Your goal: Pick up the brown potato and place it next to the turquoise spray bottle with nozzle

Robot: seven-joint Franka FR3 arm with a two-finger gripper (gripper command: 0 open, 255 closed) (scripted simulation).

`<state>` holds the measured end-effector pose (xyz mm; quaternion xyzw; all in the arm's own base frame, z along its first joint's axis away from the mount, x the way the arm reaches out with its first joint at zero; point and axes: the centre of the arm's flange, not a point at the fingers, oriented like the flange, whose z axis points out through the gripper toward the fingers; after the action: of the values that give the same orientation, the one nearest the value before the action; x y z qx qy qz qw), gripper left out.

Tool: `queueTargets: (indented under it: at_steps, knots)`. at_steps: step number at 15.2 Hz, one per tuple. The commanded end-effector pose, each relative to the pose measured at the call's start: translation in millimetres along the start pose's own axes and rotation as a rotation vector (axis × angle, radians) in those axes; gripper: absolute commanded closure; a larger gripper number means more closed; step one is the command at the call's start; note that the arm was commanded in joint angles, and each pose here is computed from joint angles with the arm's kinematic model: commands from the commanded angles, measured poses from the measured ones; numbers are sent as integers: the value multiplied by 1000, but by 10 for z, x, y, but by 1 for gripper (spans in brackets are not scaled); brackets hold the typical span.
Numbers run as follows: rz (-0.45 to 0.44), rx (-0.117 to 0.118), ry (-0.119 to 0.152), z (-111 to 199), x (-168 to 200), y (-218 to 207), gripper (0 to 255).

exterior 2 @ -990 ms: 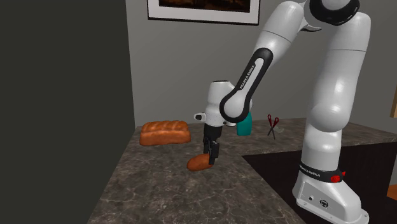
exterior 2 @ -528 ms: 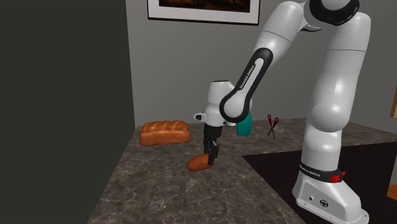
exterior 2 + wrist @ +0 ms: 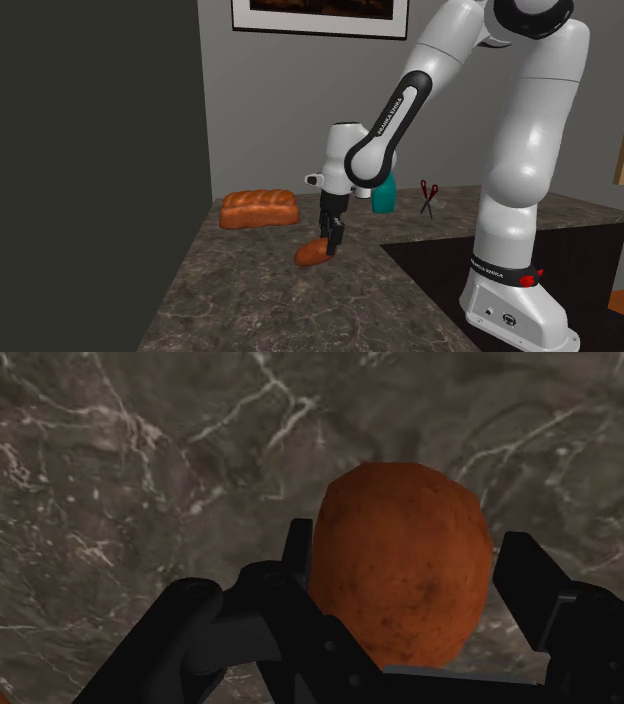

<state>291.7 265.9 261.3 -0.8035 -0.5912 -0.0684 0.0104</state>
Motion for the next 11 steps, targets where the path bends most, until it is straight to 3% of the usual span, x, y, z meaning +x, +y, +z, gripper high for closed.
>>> queueTargets:
  at_steps: [1,11]
  knots:
    - [0,0,0,-99,9,1,255]
    - [0,0,0,-622,73,35,255]
